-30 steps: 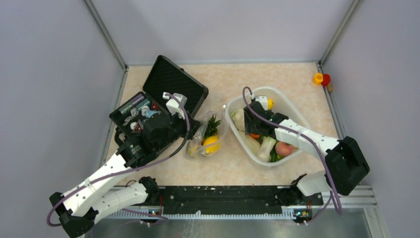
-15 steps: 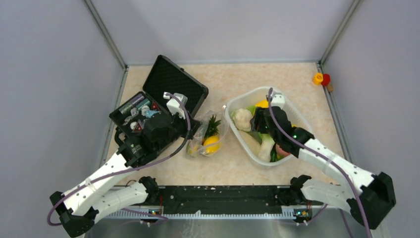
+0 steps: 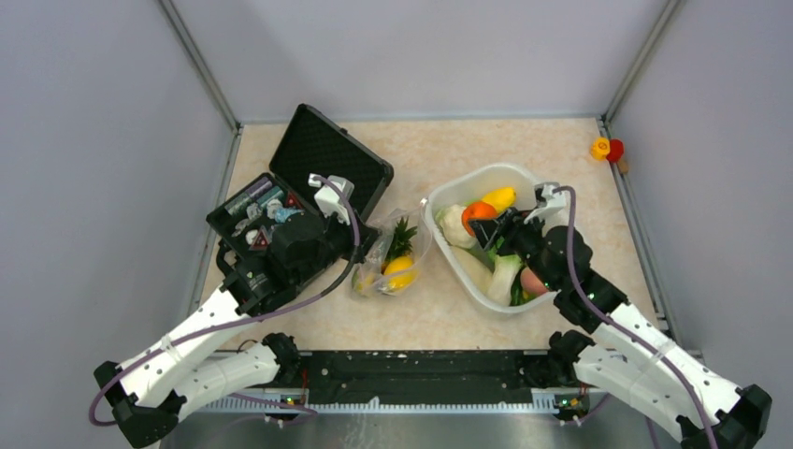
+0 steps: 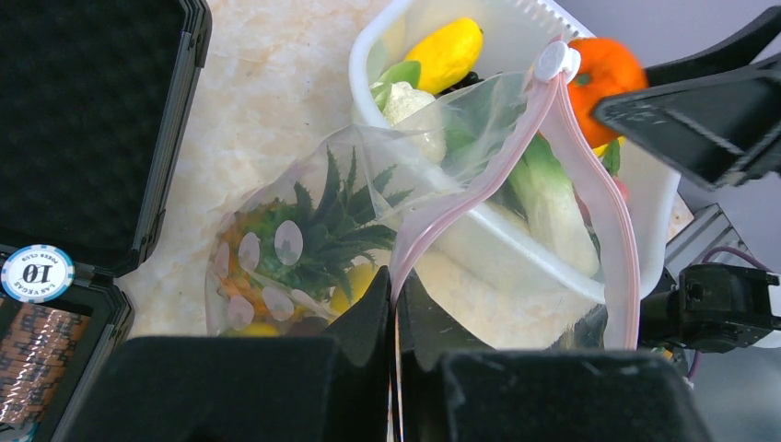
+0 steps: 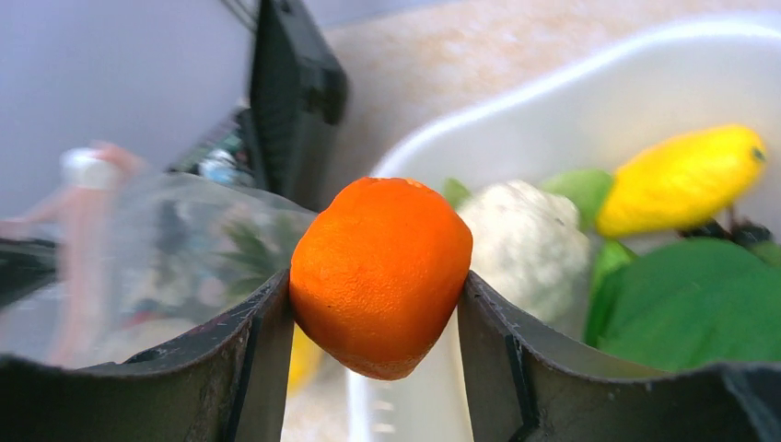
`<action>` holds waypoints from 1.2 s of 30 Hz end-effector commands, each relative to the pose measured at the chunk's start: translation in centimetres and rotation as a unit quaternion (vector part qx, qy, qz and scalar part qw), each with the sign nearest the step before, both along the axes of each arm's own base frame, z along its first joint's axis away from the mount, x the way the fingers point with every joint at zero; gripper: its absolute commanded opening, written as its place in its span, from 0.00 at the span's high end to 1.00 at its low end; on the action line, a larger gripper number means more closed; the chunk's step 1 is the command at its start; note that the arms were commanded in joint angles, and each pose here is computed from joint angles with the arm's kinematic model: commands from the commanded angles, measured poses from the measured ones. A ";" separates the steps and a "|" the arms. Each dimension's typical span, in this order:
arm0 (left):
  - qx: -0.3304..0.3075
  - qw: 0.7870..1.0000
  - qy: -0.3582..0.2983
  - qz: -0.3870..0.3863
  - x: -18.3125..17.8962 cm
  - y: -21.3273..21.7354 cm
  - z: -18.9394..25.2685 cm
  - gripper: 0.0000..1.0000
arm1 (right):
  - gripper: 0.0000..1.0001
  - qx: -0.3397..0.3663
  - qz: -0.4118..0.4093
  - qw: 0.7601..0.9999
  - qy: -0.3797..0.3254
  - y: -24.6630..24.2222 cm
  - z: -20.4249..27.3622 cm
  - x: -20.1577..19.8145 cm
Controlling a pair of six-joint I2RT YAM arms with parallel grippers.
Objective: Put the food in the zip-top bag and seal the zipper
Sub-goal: Pick up the fake fruit from the bin, then place the fake fruit in the zipper food storage bag.
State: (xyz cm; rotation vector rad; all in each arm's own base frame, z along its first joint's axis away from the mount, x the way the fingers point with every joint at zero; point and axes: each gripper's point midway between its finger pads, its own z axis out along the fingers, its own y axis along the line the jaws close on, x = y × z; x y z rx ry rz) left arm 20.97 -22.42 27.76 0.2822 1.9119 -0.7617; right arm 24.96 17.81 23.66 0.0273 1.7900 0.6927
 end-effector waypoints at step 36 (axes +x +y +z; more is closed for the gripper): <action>-0.004 0.999 0.013 -0.037 0.7 -2.9 -0.4 0.98 | 0.49 0.032 0.285 0.947 -0.144 12.1 9.8 -7.6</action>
